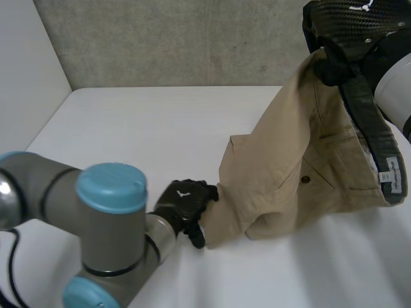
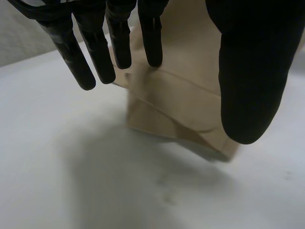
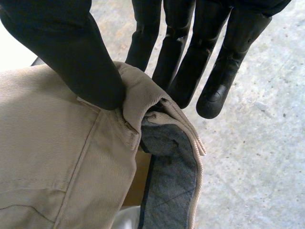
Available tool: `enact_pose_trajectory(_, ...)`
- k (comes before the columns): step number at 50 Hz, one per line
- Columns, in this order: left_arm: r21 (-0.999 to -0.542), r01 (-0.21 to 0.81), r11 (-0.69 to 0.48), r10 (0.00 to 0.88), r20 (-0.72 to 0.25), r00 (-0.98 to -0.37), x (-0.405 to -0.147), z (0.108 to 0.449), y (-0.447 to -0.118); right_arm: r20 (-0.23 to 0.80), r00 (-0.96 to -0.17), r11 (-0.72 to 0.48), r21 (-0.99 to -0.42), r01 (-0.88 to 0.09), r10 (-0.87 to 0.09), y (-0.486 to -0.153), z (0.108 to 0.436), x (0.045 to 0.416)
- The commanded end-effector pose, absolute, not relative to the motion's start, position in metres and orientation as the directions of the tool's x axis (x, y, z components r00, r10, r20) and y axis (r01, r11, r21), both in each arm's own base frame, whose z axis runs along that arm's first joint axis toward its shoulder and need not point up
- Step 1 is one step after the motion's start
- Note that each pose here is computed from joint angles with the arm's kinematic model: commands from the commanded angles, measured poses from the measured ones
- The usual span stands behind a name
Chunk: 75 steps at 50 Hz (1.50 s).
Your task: Fold the shorts.
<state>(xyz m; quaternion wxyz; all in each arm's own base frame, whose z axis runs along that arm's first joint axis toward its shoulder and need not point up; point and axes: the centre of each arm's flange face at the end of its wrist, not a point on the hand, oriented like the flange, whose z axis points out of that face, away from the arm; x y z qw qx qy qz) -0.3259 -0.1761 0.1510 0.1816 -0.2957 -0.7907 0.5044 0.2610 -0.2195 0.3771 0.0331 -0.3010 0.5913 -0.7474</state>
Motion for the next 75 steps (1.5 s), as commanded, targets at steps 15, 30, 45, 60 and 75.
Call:
enact_pose_trajectory(15,-0.972,0.174,0.155,0.517,-0.071,-0.853,-0.341,0.194,-0.201,0.377,-0.839,-0.295,-0.916,-0.273,-0.392,-0.208,0.387,0.250)
enact_pose_trajectory(30,-0.965,0.106,-0.241,0.479,-0.213,-0.852,-0.273,0.334,-0.152,0.446,-0.827,-0.258,-0.891,-0.373,-0.343,-0.225,0.371,0.239)
enact_pose_trajectory(45,-0.960,0.091,-0.266,0.448,-0.207,-0.870,-0.248,0.354,-0.134,0.546,-0.745,-0.191,-0.836,-0.515,-0.383,-0.207,0.368,0.227)
enact_pose_trajectory(60,-0.938,0.336,0.084,0.490,-0.254,-0.834,-0.276,0.217,-0.208,0.504,-0.643,0.025,-0.776,-0.630,-0.577,-0.289,0.245,0.267)
enact_pose_trajectory(75,-0.929,0.353,0.114,0.487,-0.258,-0.834,-0.290,0.194,-0.234,0.356,-0.838,0.103,-0.896,-0.431,-0.415,-0.289,0.253,0.252)
